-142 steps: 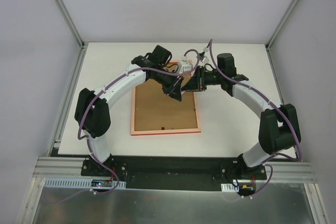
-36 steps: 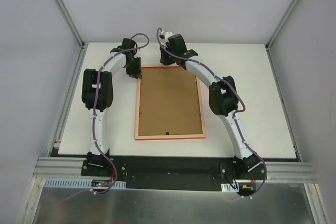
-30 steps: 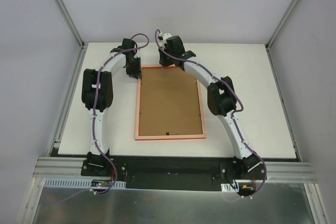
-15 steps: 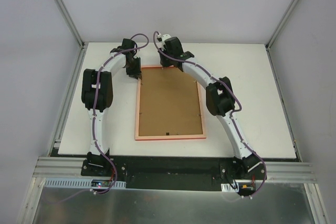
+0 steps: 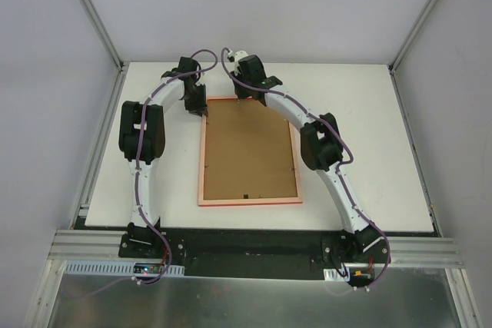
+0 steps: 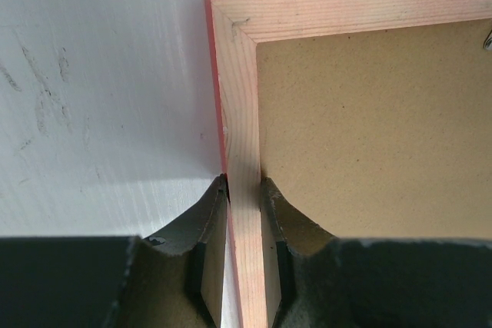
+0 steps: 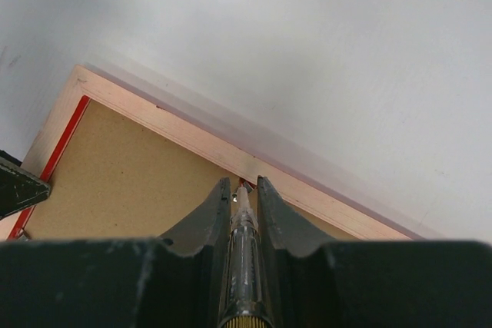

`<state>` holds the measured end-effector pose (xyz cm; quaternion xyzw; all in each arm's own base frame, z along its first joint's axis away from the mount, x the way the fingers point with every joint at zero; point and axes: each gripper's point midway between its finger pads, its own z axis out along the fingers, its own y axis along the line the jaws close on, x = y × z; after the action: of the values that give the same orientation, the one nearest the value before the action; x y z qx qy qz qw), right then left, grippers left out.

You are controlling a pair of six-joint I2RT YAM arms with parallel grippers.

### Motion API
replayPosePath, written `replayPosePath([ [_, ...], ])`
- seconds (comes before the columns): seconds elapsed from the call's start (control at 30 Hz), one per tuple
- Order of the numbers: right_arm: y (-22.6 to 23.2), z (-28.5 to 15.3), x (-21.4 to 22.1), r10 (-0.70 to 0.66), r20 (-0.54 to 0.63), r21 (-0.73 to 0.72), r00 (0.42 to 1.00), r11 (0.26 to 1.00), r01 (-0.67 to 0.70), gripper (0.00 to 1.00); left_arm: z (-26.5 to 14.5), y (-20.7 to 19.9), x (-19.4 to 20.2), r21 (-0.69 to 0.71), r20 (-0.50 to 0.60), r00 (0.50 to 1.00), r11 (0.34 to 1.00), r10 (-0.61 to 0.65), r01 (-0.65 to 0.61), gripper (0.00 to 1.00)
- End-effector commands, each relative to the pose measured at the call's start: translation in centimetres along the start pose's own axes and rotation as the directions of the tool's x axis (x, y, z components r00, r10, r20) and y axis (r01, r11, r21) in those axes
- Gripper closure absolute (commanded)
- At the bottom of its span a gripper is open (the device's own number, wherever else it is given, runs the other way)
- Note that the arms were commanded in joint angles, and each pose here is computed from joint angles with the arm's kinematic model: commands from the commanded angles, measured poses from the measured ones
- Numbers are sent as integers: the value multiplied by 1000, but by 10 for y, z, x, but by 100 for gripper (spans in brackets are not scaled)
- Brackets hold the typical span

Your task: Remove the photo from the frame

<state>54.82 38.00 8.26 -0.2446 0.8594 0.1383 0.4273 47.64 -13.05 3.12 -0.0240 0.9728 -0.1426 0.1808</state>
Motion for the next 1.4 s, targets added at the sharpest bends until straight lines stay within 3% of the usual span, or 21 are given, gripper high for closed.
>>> replayPosePath([
  [0.0, -10, -10, -15, -38, 17, 60, 999, 998, 37, 100, -3, 5, 40, -41, -131, 991, 999, -38, 33, 100],
  [1.17, -36, -29, 5, -70, -78, 90, 994, 993, 77, 100, -6, 27, 36, -86, -118, 983, 988, -137, 127, 100],
  [1.37, -15, -31, 9, -64, -85, -35, 994, 998, 61, 100, -6, 23, 36, -65, -124, 982, 989, -143, 136, 100],
])
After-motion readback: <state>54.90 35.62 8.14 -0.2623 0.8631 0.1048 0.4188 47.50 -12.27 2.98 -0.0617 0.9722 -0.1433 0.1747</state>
